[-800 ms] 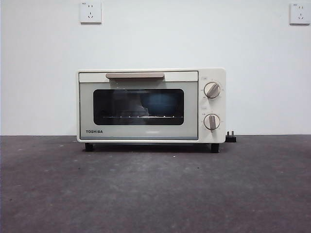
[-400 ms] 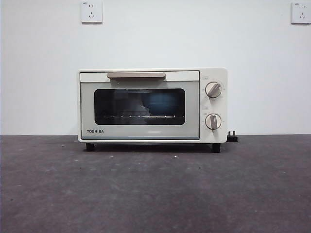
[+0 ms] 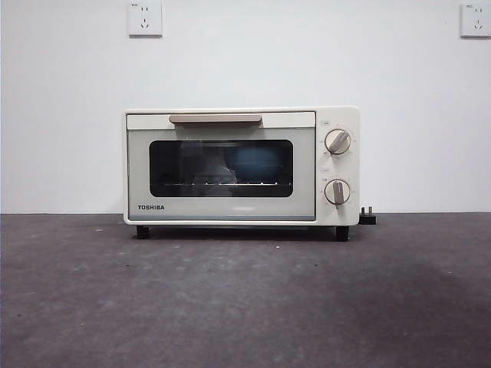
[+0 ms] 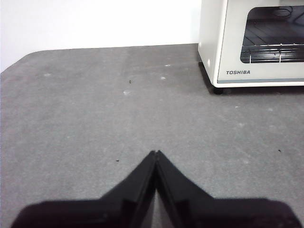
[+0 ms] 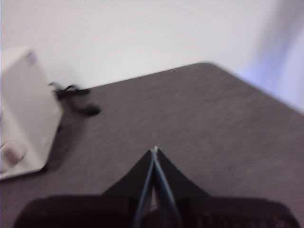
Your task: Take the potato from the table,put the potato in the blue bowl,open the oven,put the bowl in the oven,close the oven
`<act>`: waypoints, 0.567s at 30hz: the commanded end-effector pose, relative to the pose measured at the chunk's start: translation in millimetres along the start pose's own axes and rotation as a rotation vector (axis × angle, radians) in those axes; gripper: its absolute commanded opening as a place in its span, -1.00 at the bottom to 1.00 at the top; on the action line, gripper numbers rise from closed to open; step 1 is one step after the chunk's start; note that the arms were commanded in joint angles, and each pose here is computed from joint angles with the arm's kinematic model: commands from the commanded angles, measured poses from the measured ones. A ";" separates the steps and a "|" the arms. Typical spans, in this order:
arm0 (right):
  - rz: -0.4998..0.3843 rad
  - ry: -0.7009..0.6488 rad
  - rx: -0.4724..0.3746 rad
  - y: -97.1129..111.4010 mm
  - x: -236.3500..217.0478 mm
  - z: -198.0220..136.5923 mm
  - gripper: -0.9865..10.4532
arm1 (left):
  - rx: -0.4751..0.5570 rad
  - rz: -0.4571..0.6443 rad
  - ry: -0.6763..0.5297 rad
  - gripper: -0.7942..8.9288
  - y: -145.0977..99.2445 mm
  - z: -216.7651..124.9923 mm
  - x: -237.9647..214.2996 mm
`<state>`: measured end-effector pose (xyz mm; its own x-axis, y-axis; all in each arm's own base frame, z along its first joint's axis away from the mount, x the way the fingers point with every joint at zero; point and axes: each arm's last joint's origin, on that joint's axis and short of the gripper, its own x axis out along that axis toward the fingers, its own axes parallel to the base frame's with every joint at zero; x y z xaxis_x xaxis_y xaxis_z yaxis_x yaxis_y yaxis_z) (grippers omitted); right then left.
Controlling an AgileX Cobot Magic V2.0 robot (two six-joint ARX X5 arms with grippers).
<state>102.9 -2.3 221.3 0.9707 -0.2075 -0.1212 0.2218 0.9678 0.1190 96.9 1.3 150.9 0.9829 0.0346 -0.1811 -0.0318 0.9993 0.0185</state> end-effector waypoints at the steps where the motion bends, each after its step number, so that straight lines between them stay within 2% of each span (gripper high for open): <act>1: 0.096 -0.027 0.021 -1.2 1.1 -21.3 -0.83 | -0.010 -0.006 0.003 -0.84 -0.3 -2.6 1.0; 7: 0.157 -0.009 0.014 -5.0 3.5 -62.7 -0.83 | -0.010 -0.005 0.004 -0.84 -0.3 -2.7 1.1; 11: 0.159 0.077 -0.037 -6.6 0.9 -71.7 -0.83 | -0.010 -0.006 0.006 -0.84 -0.3 -2.8 1.2; 17: 0.221 0.079 -0.121 -5.3 0.7 -72.2 -0.83 | -0.010 -0.006 0.013 -0.84 -0.3 -3.4 1.6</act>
<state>95.6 3.0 151.6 0.9845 0.0185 -0.1744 -0.0070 0.9978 0.0665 97.3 1.3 150.1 0.9809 0.0346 -0.1912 -0.0316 0.9993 0.0188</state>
